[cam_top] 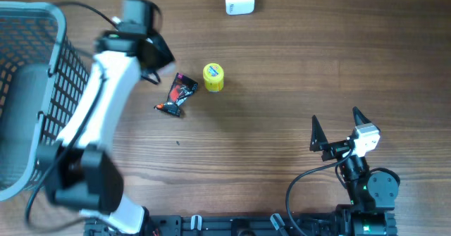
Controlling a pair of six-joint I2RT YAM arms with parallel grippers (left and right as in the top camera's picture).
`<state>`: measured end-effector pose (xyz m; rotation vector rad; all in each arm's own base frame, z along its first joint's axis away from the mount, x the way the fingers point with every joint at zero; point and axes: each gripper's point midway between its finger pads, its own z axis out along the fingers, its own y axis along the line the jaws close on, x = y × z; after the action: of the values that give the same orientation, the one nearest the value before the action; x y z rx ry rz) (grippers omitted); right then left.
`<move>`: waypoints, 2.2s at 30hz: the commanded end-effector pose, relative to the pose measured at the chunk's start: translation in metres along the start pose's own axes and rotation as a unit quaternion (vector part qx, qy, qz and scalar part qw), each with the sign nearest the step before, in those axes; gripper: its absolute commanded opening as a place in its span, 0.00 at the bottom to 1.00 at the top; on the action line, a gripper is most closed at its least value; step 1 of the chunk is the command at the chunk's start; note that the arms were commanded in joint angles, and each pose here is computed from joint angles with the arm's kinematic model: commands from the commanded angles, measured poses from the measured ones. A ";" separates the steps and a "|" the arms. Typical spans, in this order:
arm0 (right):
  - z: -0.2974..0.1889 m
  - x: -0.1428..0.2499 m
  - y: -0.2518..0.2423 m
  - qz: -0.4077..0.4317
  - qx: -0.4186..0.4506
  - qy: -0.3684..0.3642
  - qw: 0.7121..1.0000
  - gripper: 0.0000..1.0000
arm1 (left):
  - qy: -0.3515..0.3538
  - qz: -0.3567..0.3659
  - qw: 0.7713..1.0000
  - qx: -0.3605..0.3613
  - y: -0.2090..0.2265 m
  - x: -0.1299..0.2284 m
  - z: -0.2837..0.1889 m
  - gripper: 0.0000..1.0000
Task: Scan the item barcode
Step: 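Carry the snack pack out and place it left of the wrench pack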
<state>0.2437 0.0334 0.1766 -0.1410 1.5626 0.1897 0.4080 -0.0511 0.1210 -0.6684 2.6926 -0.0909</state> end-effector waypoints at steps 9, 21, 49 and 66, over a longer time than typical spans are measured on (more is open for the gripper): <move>0.000 -0.001 0.003 -0.003 -0.008 -0.003 1.000 1.00 | 0.012 0.005 0.999 -0.035 0.014 0.035 0.063 0.58; 0.000 -0.001 0.003 -0.003 -0.008 -0.003 1.000 1.00 | -0.054 -0.059 0.996 -0.038 0.046 -0.019 0.080 0.60; 0.000 -0.001 0.003 -0.003 -0.008 -0.003 1.000 1.00 | -0.400 -0.096 0.911 0.003 0.074 -0.104 -0.264 1.00; 0.000 -0.001 0.003 -0.003 -0.008 -0.003 1.000 1.00 | -0.303 -0.467 0.811 -0.182 0.312 0.017 -0.283 1.00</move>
<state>0.2437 0.0334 0.1766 -0.1410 1.5626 0.1897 0.1539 0.2091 0.3607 -1.6299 1.5618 0.4359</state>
